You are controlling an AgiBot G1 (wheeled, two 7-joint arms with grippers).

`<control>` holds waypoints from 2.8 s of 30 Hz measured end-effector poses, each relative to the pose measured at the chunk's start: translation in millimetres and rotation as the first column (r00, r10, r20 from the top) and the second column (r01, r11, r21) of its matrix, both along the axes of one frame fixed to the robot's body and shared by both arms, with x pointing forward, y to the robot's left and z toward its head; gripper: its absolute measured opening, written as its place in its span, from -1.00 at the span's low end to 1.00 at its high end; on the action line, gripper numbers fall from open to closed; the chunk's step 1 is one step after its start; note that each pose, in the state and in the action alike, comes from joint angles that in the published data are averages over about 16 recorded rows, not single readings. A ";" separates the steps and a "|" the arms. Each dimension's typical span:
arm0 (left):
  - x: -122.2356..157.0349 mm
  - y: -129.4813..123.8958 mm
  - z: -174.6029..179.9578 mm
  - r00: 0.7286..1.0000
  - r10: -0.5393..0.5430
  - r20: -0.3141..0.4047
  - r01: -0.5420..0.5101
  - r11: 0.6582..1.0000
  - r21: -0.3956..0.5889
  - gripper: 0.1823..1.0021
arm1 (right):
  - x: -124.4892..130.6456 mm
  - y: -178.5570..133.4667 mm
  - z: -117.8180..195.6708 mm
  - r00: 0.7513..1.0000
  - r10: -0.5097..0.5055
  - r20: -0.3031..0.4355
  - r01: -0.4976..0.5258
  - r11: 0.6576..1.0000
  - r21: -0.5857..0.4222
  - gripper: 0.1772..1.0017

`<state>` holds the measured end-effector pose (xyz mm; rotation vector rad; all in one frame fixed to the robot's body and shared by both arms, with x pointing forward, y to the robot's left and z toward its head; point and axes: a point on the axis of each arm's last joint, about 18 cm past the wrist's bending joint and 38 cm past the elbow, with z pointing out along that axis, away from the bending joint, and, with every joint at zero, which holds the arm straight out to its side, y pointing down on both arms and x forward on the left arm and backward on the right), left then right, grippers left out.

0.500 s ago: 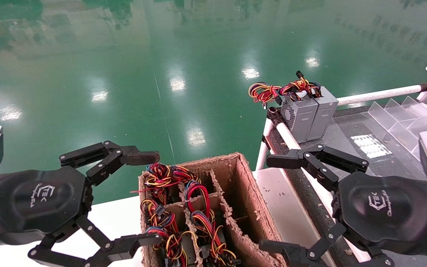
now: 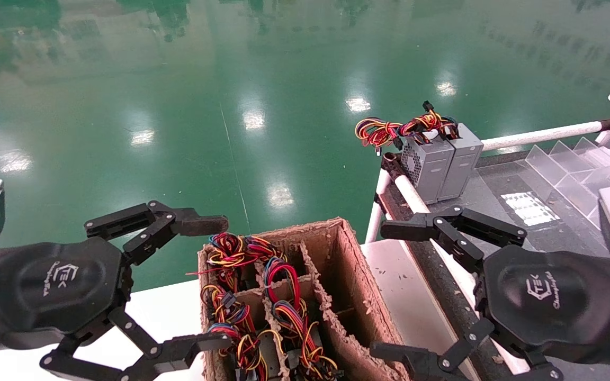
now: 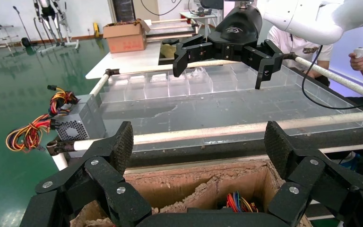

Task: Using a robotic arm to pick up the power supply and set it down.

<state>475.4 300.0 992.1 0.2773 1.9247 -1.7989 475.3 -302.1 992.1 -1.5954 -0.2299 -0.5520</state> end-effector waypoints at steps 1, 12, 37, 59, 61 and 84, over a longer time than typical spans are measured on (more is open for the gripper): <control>0.0 0.0 0.0 1.000 0.000 0.000 0.000 1.000 0.000 1.00 | 0.0 0.0 0.0 1.000 0.000 0.000 0.000 1.000 0.000 1.00; 0.0 0.0 0.0 1.000 0.000 0.000 0.000 1.000 0.000 0.94 | 0.0 0.0 0.0 1.000 0.000 0.000 0.000 1.000 0.000 1.00; 0.0 0.0 0.0 1.000 0.000 0.000 0.000 1.000 0.000 -0.11 | 0.0 0.0 0.0 1.000 0.000 0.000 0.000 1.000 0.000 1.00; 0.0 0.0 0.0 1.000 0.000 0.000 0.000 1.000 0.000 -0.90 | 0.1 -0.1 -0.1 1.000 -0.001 0.000 0.001 1.000 0.000 1.00; 0.0 0.0 0.0 1.000 0.000 0.000 0.000 1.000 0.000 -0.93 | 0.8 -0.4 -1.0 1.000 -0.004 -0.002 0.004 1.000 -0.003 1.00; 0.1 0.0 0.0 1.000 0.000 0.000 0.000 1.000 0.000 -0.42 | 37.9 2.6 -58.1 0.984 -0.169 -0.055 0.137 0.918 -0.371 1.00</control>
